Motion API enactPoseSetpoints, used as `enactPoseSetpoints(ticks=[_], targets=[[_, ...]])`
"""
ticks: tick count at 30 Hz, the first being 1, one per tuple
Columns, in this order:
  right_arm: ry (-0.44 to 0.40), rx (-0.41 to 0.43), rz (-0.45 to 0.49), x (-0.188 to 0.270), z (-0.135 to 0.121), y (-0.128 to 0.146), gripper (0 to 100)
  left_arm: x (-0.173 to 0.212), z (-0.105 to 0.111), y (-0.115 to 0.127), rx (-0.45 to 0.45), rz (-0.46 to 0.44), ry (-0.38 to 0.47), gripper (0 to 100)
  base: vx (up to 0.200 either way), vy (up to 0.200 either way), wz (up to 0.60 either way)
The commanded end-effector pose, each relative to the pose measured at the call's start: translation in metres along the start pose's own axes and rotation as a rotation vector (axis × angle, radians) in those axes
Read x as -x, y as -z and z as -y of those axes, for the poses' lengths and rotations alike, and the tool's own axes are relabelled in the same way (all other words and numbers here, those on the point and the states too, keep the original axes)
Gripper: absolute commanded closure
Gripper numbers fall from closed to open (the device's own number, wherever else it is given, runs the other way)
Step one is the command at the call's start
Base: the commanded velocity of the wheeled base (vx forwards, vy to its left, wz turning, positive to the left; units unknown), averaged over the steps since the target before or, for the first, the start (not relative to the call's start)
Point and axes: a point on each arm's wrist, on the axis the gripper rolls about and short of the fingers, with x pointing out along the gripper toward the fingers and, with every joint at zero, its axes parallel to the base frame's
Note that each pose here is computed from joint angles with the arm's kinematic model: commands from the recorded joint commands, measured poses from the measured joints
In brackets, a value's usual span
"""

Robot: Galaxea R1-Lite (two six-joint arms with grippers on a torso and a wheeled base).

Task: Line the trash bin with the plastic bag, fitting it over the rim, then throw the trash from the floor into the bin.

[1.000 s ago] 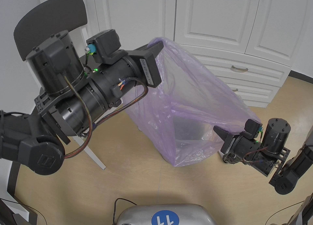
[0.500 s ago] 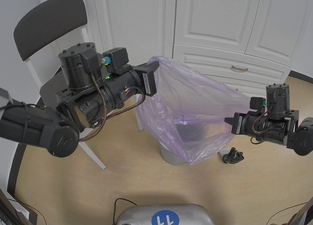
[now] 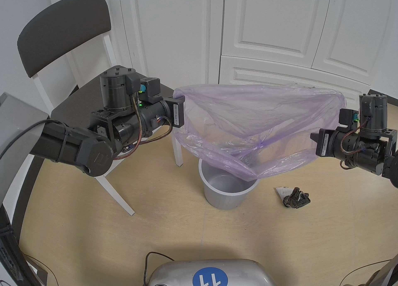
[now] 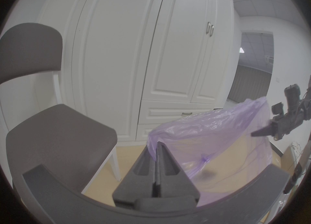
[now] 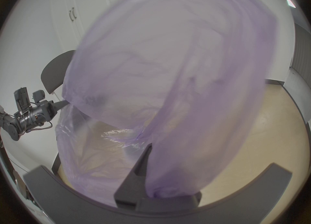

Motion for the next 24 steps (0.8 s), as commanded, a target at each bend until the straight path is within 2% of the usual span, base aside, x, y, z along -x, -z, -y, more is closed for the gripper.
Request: enactPoseSetpoints(ticks=[1,9,17,24], targets=[[0.010,-0.003,0.023,0.006,0.003,-0.004,100,-0.012,-0.005,0.013,0.001,-0.034,-0.013,100,0.000,0.000,0.00],[0.097,0.040,0.021,0.002,0.011,-0.002,100,-0.013,-0.011,0.019,-0.032,-0.086,-0.031,100,0.000,0.000,0.00],[0.136,0.075,0.001,-0.002,0.020,0.002,100,-0.012,-0.020,0.016,-0.033,-0.090,-0.053,100,0.000,0.000,0.00],[0.223,0.120,-0.010,-0.003,0.033,0.003,100,-0.011,-0.029,0.014,-0.052,-0.107,-0.077,100,0.000,0.000,0.00]])
